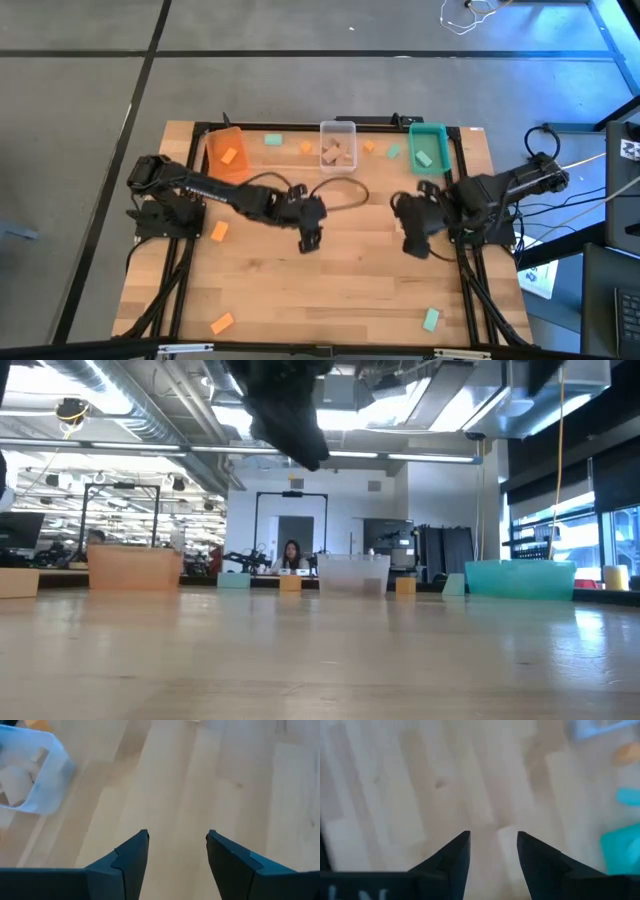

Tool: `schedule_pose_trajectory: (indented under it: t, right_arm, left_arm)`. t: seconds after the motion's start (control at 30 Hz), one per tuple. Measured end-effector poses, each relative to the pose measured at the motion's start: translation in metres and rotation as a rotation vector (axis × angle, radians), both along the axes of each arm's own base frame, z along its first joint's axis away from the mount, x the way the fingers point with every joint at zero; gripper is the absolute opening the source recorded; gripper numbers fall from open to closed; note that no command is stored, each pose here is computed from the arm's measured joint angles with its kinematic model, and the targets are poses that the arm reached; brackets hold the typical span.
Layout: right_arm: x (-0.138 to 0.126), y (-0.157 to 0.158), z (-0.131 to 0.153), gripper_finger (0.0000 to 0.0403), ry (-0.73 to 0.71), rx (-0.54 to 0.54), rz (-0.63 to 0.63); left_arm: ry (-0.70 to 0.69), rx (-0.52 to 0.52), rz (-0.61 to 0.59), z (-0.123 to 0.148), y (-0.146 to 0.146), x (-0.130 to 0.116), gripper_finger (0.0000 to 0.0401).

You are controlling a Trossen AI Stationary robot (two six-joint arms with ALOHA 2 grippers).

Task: Sort & place blocks by color
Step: Put the green block into the green bin

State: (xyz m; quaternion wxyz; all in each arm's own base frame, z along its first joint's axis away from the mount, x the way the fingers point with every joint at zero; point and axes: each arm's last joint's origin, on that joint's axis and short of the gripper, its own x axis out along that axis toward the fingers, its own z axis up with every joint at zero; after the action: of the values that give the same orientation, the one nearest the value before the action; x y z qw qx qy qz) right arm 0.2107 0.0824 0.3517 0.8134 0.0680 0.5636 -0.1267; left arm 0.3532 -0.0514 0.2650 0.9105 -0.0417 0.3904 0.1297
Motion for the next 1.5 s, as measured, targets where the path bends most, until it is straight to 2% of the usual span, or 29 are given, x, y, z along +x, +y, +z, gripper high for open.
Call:
schedule_pose_trajectory:
  t: [0.13,0.37,0.5,0.67,0.9,1.0,1.07,1.3,1.5]
  right_arm:
    - [-0.017,0.026,-0.001,0.0163,0.016,0.068,-0.089]
    - [-0.045,0.064,-0.001,0.0163,-0.02,0.248,-0.438]
    - [-0.062,0.075,-0.002,0.0163,-0.036,0.26,-0.55]
    - [-0.079,0.08,-0.01,0.0163,-0.023,0.21,-0.651]
    - [-0.09,0.085,-0.036,0.0163,0.085,0.17,-0.744]
    - [-0.096,0.087,-0.05,0.0163,0.126,0.156,-0.821]
    - [-0.097,0.092,-0.062,0.0163,0.126,0.19,-0.861]
    - [-0.1,0.104,-0.102,0.0163,0.124,0.28,-0.865]
    - [-0.102,0.12,-0.133,0.0163,0.102,0.462,-0.807]
  left_arm:
    - [0.008,0.03,0.011,-0.002,-0.027,-0.008,0.019]
    - [0.005,0.033,0.02,-0.003,-0.053,-0.017,0.019]
    - [0.001,0.027,0.009,-0.003,-0.06,-0.02,0.019]
    - [0.0,0.028,-0.001,-0.003,-0.064,-0.021,0.019]
    - [-0.018,-0.009,0.033,-0.003,-0.065,-0.021,0.019]
    - [-0.038,-0.027,0.044,-0.002,-0.066,-0.02,0.019]
    - [-0.052,-0.04,0.046,-0.001,-0.066,-0.018,0.019]
    - [-0.061,-0.048,0.066,0.0,-0.059,-0.015,0.019]
    - [-0.062,-0.051,0.094,-0.001,-0.05,-0.013,0.019]
